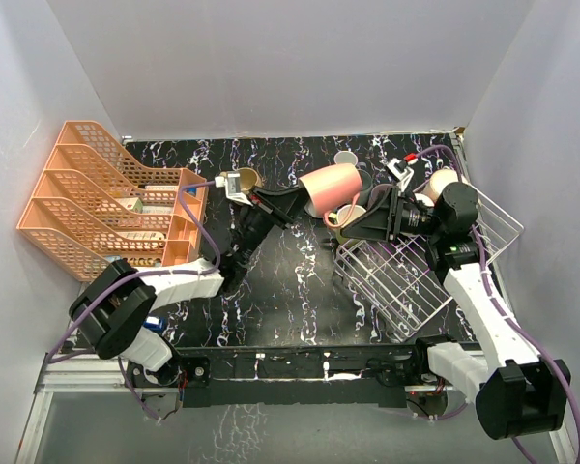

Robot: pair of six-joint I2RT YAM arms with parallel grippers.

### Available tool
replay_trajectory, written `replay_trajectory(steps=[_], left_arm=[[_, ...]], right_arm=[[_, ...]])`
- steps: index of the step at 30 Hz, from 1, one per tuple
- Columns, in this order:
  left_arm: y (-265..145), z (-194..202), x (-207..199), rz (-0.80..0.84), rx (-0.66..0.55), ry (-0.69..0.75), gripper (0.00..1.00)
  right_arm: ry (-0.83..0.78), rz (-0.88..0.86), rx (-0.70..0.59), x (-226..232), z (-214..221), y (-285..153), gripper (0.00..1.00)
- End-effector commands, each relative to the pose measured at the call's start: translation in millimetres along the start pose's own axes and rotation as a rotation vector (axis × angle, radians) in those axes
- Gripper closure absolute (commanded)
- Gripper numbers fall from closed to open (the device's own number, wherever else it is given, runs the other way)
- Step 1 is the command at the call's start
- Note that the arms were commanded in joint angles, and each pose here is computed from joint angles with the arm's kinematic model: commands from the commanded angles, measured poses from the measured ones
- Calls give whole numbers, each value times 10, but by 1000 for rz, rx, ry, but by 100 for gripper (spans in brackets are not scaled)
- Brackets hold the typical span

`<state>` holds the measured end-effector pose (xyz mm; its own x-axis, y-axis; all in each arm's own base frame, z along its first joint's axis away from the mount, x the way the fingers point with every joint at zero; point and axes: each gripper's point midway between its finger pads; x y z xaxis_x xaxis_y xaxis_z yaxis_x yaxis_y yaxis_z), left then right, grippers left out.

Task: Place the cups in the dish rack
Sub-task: Turn the cup upside down in the dish rack.

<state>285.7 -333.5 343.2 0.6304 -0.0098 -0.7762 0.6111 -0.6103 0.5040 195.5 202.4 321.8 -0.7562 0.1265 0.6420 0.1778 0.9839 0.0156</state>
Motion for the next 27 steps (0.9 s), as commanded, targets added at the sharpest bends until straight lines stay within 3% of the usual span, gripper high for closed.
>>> replay_trajectory(steps=[1,10,27], left_arm=[[165,-286,-748,243,-127,-37,100],[227,-114,-752,259,-105,-34,100],[286,97,-619,245,-46,-1,100]], right_arm=[[-7,-2,-88,120,-359,55,19],[26,-10,-124,145,-491,75,20],[76,-3,-124,115,-405,64,47]])
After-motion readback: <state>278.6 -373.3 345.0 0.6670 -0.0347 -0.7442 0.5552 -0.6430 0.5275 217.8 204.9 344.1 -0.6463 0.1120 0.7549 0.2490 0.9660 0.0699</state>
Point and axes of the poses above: each gripper's point midway between its finger pads, its own y axis out along the fingers, its own x axis along the line the jaws close on, z = x × y, and after that the axes turned 14 degrees about -y, right-handed
